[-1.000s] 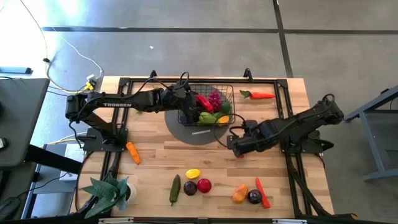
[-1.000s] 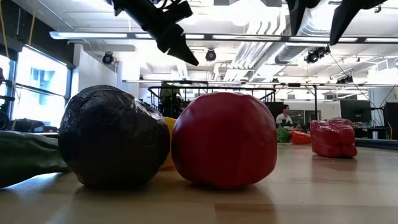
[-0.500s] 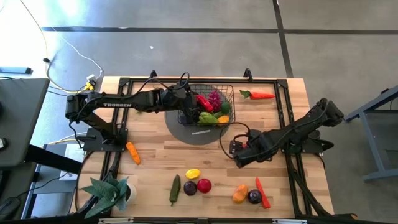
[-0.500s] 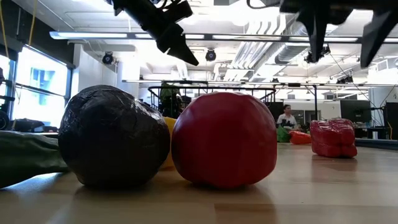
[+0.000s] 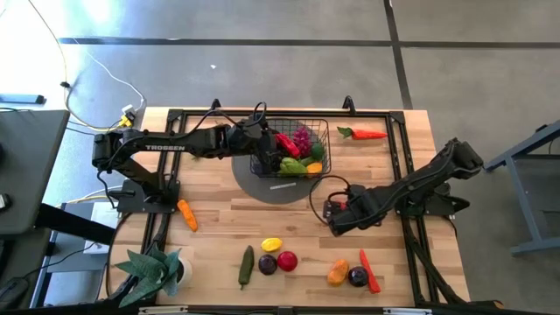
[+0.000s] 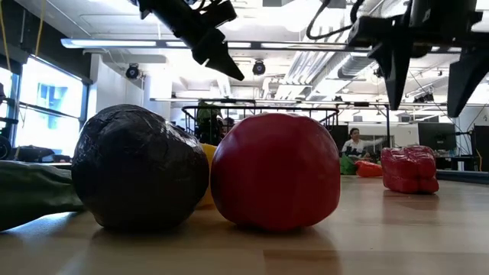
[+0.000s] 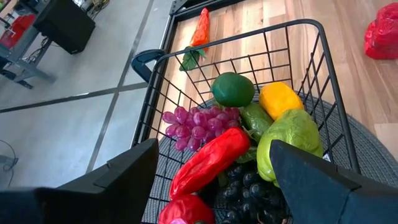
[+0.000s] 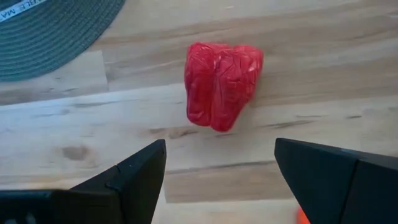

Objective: Build produce basket
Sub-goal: Put the red bell pepper into the black mesh basket, then put the green cucumber into the black mesh basket, then put the bottom orange carrot into the black mesh basket

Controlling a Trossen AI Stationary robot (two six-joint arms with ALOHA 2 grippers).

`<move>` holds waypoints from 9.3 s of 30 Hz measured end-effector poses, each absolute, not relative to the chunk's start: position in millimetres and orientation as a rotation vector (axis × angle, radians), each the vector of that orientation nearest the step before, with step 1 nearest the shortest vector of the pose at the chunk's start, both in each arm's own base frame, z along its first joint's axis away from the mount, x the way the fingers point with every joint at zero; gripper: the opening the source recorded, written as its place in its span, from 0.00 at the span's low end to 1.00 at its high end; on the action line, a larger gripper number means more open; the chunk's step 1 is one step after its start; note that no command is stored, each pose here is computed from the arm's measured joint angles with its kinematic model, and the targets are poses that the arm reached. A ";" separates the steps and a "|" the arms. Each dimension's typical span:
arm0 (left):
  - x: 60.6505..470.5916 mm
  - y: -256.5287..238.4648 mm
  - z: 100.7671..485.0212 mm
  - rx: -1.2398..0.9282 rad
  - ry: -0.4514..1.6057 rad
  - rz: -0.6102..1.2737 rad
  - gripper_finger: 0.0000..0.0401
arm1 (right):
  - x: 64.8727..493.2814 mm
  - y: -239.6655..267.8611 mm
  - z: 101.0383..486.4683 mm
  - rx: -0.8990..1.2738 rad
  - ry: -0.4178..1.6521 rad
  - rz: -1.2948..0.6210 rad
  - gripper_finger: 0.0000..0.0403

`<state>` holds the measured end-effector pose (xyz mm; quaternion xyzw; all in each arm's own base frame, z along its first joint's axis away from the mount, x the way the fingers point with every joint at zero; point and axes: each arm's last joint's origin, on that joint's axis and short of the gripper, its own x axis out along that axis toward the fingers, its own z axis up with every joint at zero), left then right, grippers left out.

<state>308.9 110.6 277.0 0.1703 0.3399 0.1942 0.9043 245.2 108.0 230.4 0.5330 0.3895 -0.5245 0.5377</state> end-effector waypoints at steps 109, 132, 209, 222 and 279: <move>183.9 168.8 287.9 -0.723 0.735 1.268 0.74 | 289.4 -96.8 325.1 0.249 0.763 -0.492 0.51; 153.1 141.1 243.0 -1.117 0.959 1.562 0.74 | 307.4 -115.3 295.9 0.022 0.898 -0.398 0.69; 154.7 153.0 153.7 -0.905 1.094 1.532 0.30 | 296.1 -106.1 286.6 0.312 1.012 -0.464 0.69; 165.5 129.4 217.9 -0.741 0.696 1.250 0.30 | 305.6 -69.5 286.1 0.410 1.001 -0.479 0.69; 256.8 145.0 247.9 -0.186 0.306 0.391 0.59 | 245.5 162.1 277.9 1.102 1.204 -0.695 0.69</move>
